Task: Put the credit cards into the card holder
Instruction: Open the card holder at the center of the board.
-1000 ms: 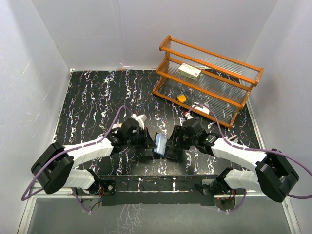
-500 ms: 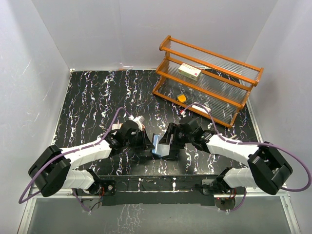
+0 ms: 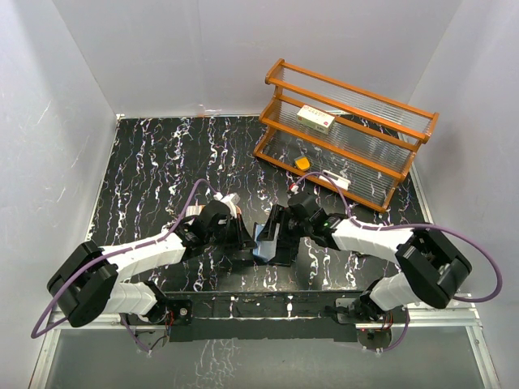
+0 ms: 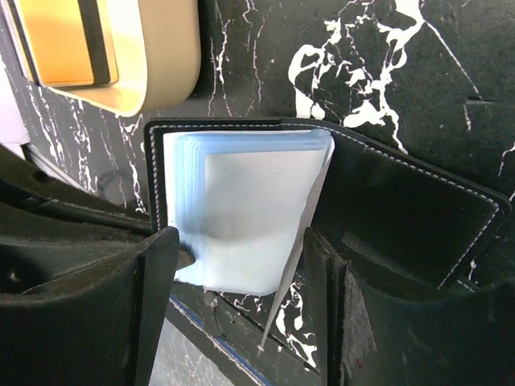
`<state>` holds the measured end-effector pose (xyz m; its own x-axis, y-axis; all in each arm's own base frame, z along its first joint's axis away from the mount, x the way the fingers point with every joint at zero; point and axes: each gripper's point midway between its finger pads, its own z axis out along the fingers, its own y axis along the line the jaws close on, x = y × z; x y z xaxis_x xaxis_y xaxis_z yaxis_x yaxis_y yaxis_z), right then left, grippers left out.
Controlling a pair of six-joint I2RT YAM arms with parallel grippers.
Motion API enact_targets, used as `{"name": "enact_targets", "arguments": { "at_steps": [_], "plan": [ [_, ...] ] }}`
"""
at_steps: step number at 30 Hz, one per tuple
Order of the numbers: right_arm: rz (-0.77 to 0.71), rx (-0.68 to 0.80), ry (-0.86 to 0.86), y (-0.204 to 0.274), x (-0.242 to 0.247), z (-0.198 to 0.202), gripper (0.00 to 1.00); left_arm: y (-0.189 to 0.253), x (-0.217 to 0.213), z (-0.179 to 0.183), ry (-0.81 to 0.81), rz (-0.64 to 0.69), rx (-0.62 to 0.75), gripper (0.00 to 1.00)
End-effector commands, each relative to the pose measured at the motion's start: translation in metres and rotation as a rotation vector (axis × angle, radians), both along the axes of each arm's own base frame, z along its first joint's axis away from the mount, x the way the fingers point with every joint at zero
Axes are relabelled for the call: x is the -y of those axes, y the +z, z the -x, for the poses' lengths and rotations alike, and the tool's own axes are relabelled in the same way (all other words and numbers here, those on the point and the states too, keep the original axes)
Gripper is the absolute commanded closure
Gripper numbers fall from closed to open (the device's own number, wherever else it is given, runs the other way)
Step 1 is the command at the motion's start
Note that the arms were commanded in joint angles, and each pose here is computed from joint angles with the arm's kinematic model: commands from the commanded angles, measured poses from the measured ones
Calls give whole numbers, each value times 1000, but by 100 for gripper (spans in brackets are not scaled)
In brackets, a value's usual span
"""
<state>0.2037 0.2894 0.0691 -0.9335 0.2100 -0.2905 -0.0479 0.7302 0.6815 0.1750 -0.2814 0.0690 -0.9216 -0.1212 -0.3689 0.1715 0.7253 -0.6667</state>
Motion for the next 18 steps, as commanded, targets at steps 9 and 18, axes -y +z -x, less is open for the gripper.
{"name": "enact_targets", "arguments": {
  "at_steps": [9, 18],
  "plan": [
    [64, 53, -50, 1, 2, -17, 44, 8, 1, 2, -6, 29, 26, 100],
    [163, 73, -86, 0, 21, -19, 45, 6, 0, 2, 1, 24, 24, 100]
  ]
}}
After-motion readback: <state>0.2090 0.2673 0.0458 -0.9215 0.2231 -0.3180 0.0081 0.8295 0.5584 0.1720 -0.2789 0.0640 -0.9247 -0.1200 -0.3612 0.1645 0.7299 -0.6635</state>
